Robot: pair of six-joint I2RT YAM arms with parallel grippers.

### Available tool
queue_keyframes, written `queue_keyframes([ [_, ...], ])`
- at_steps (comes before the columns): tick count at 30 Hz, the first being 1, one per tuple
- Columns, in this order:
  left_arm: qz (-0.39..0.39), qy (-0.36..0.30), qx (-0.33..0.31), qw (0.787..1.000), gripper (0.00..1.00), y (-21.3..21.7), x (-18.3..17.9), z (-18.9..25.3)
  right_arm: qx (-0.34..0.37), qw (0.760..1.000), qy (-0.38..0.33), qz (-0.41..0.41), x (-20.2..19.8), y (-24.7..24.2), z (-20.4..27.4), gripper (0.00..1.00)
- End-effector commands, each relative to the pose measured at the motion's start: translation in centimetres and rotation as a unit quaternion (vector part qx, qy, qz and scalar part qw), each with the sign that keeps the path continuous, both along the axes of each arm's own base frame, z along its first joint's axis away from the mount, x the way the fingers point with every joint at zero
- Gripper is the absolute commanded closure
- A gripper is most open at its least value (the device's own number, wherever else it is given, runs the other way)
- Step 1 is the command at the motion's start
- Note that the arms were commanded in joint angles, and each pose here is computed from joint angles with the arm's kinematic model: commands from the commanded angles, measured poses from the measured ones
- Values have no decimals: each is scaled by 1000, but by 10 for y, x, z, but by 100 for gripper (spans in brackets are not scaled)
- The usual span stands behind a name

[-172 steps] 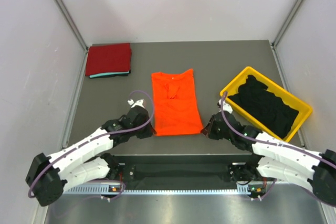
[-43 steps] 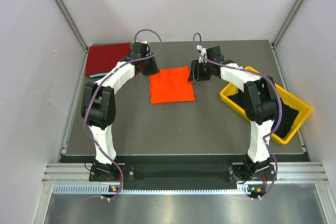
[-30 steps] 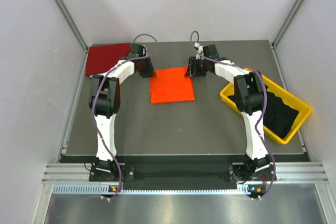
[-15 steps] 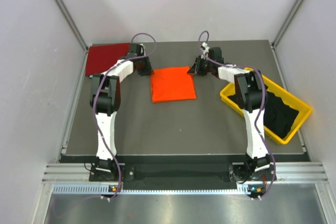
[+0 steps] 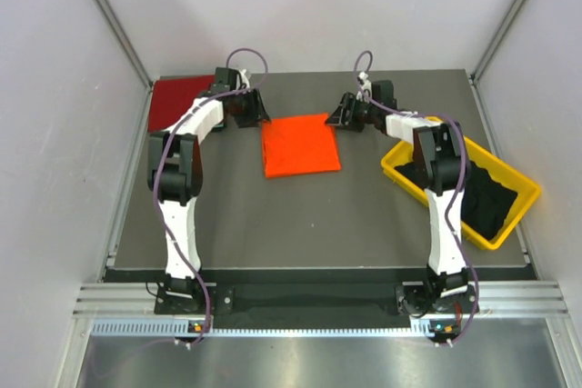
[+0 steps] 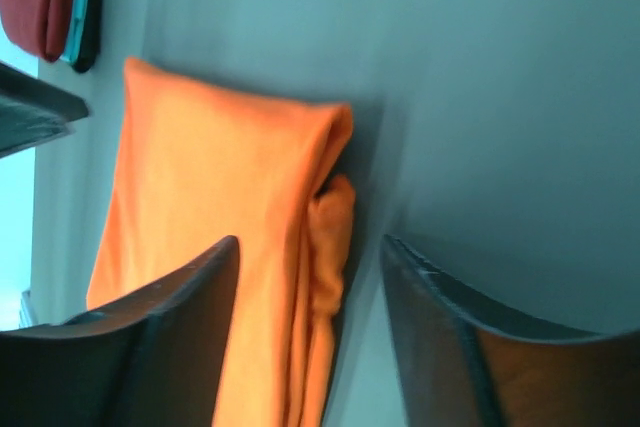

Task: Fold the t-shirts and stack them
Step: Fold the tshirt, then neatly place the folded tshirt to the corner

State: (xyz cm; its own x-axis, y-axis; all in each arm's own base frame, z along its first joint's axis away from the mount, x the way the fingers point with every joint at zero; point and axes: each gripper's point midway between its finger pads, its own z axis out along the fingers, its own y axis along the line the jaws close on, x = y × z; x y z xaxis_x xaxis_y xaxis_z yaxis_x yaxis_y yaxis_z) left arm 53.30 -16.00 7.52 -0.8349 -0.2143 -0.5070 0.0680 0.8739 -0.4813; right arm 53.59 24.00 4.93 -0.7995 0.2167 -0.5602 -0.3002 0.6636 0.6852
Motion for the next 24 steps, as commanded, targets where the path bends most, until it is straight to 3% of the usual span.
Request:
queue_keyframes([
  [1,-44,-42,-42,997,47,-9,-21,61,-5,1000,-28,8,-8,-7,44,39],
  [6,-60,11,-73,995,46,-16,-59,34,-26,999,-14,15,-32,-14,50,32],
  [13,-52,41,-70,995,45,-12,-84,0,-54,999,-1,7,-66,-26,46,30],
  [24,-16,51,-35,998,44,-1,-73,-41,-53,998,-16,2,-98,-30,55,30],
])
